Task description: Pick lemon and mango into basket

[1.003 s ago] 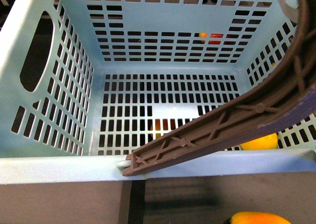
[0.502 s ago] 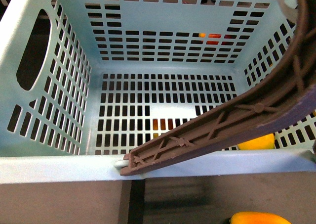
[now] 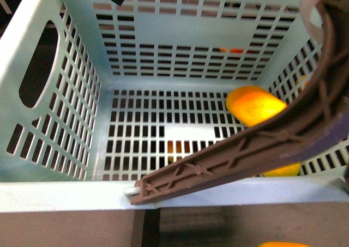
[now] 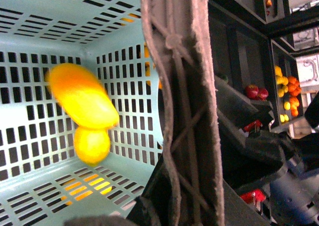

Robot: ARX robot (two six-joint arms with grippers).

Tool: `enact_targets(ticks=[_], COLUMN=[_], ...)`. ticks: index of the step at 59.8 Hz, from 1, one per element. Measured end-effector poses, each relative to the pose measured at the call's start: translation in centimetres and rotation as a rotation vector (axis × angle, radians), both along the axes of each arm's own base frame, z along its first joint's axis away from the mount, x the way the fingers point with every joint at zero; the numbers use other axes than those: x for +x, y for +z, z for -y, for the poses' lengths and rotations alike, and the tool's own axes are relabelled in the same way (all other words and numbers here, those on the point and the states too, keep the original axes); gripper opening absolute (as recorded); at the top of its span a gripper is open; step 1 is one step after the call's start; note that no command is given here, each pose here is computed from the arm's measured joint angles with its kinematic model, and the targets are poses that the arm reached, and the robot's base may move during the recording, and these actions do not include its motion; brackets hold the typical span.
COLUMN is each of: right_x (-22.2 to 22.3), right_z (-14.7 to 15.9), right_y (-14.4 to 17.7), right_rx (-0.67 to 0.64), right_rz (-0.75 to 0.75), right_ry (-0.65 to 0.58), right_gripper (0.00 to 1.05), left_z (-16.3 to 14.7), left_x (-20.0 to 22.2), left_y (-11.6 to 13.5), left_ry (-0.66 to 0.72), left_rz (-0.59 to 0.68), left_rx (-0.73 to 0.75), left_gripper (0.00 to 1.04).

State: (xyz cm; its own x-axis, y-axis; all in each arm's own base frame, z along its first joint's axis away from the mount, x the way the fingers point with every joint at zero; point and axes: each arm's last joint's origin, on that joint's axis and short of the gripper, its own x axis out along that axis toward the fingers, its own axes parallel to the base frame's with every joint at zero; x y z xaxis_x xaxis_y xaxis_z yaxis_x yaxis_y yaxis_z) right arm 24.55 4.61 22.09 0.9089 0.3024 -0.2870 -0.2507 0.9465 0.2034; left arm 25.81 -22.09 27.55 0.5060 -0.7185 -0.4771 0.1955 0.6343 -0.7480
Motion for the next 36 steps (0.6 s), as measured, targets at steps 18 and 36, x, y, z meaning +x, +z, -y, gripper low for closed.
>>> enact_targets(ticks=[18,36], right_x=[-5.1,-8.0], right_z=[2.9,4.5], right_y=[-2.0,-3.5], right_rx=[-0.149,-0.162], right_rz=[0.304,0.312], right_ry=[-0.285,-0.287], right_gripper=[0.37,0.02], left_z=[0.0,0.0], left_x=[0.0,0.0], left_y=[-0.1,-0.1], left_ry=[-0.004,-0.003], left_rz=[-0.003,-0.003], left_rx=[0.001,0.001], left_gripper=[0.05,0.05])
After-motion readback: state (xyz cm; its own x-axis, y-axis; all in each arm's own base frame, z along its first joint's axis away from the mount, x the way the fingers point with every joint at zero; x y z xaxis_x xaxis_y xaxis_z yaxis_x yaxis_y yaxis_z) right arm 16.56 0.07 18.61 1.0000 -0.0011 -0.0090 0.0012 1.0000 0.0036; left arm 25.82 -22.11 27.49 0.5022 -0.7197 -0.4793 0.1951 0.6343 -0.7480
